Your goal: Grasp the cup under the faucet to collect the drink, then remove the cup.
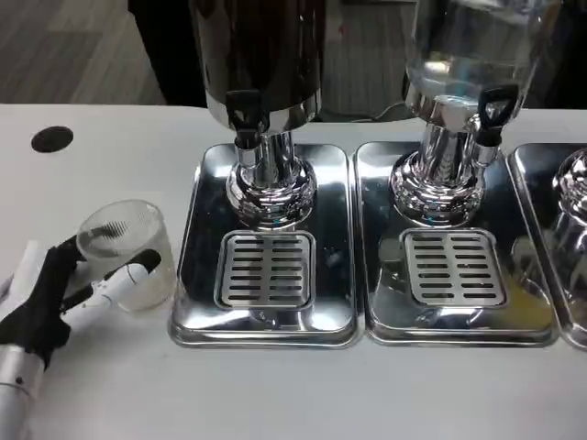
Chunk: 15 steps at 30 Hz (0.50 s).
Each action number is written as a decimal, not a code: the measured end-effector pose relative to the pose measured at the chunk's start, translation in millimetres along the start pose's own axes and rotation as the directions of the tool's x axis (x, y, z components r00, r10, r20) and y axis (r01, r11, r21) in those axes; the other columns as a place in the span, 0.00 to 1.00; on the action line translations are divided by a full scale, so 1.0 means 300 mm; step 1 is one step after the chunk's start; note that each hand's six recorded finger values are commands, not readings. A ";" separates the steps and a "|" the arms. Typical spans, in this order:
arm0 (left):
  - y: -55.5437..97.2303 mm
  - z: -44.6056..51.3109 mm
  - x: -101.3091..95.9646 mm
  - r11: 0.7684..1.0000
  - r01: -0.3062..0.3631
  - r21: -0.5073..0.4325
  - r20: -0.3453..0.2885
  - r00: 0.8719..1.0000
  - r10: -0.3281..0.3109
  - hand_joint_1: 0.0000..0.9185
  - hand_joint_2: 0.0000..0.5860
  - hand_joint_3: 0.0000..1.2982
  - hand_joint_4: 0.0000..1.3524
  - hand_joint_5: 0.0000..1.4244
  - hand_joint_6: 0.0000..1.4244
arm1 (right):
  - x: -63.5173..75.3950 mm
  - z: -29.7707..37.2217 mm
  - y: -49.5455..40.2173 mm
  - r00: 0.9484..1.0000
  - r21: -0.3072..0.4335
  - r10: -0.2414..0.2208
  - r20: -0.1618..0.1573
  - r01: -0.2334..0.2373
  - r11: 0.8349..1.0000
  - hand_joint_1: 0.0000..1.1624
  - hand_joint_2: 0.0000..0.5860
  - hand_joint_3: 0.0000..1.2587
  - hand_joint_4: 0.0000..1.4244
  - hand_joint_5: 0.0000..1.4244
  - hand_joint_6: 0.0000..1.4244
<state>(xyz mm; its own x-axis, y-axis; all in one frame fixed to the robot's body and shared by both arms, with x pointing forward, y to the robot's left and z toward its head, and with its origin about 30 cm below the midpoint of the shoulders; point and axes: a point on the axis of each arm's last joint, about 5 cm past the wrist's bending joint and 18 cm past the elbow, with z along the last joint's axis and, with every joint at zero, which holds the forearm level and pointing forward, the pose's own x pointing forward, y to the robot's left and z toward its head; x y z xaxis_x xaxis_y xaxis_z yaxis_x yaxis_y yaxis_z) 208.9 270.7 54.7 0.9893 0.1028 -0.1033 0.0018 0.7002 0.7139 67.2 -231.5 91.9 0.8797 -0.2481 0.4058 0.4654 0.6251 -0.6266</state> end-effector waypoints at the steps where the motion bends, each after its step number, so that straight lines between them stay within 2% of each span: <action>1: 0.001 -0.002 -0.002 1.000 -0.009 -0.002 -0.002 1.000 0.009 0.14 0.31 0.34 0.39 0.21 0.17 | -0.001 0.000 0.000 1.000 0.000 0.000 0.000 0.000 1.000 0.50 1.00 0.26 0.15 0.09 0.02; 7: 0.006 -0.016 -0.019 0.999 -0.043 -0.011 -0.019 0.999 0.043 0.15 0.33 0.39 0.43 0.26 0.20 | -0.004 -0.001 -0.001 1.000 -0.001 0.002 -0.005 -0.002 1.000 0.50 1.00 0.26 0.15 0.09 0.02; 15: 0.004 -0.022 -0.031 0.996 -0.085 -0.039 -0.032 0.996 0.083 0.15 0.35 0.42 0.45 0.32 0.23 | -0.007 0.000 -0.001 1.000 0.002 0.002 -0.003 -0.002 1.000 0.50 1.00 0.26 0.15 0.09 0.02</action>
<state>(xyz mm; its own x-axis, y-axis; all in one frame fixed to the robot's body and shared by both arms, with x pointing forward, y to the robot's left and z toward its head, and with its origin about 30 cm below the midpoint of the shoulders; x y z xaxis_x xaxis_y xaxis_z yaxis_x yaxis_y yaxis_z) 198.7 275.1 52.1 0.9809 0.1830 -0.0653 -0.0875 0.7161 0.6925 65.1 -231.3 91.0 0.8807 -0.2493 0.4027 0.4636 0.6272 -0.6259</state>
